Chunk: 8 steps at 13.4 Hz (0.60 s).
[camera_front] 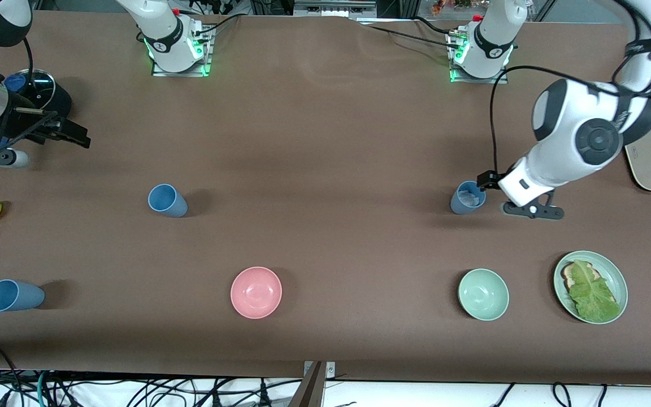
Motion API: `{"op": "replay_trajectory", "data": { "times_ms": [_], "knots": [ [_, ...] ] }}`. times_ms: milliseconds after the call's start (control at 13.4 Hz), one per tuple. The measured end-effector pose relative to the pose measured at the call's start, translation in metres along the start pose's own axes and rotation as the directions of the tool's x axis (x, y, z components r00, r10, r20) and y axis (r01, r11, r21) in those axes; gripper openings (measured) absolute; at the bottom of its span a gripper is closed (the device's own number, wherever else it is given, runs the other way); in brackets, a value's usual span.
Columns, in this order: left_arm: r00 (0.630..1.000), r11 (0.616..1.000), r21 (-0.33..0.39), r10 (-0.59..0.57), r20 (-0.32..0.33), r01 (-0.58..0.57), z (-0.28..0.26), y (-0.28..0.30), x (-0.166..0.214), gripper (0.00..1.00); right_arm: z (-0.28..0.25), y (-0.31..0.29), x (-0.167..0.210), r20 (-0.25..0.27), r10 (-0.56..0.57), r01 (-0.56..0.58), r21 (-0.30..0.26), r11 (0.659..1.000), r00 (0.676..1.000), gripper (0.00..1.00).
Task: Stack blue cups with both arms
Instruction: 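Reach the left gripper down to the blue cup holding tissue, then grasp the tissue cup with the left gripper while the right gripper reaches another cup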
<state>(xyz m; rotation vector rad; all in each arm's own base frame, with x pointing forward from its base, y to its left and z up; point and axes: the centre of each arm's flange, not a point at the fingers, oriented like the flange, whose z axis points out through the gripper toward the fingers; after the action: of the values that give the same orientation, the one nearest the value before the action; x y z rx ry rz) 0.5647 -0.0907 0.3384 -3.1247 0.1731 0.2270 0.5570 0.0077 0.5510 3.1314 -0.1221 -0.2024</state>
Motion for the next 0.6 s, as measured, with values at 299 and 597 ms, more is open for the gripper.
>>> {"op": "replay_trajectory", "data": {
  "times_ms": [299, 597],
  "knots": [
    [0.999, 1.000, -0.001, 0.029, -0.028, -0.029, 0.057, 0.012, -0.016, 1.00, 0.032, 0.000, 0.014, 0.066, -0.004, 0.004, -0.003, 1.000, 0.998, 1.00],
    [0.996, 0.997, 0.020, 0.075, -0.039, -0.074, 0.083, 0.007, -0.009, 0.77, 0.115, -0.001, 0.044, 0.202, -0.014, 0.015, -0.004, 1.000, 0.979, 1.00]
  ]
}}
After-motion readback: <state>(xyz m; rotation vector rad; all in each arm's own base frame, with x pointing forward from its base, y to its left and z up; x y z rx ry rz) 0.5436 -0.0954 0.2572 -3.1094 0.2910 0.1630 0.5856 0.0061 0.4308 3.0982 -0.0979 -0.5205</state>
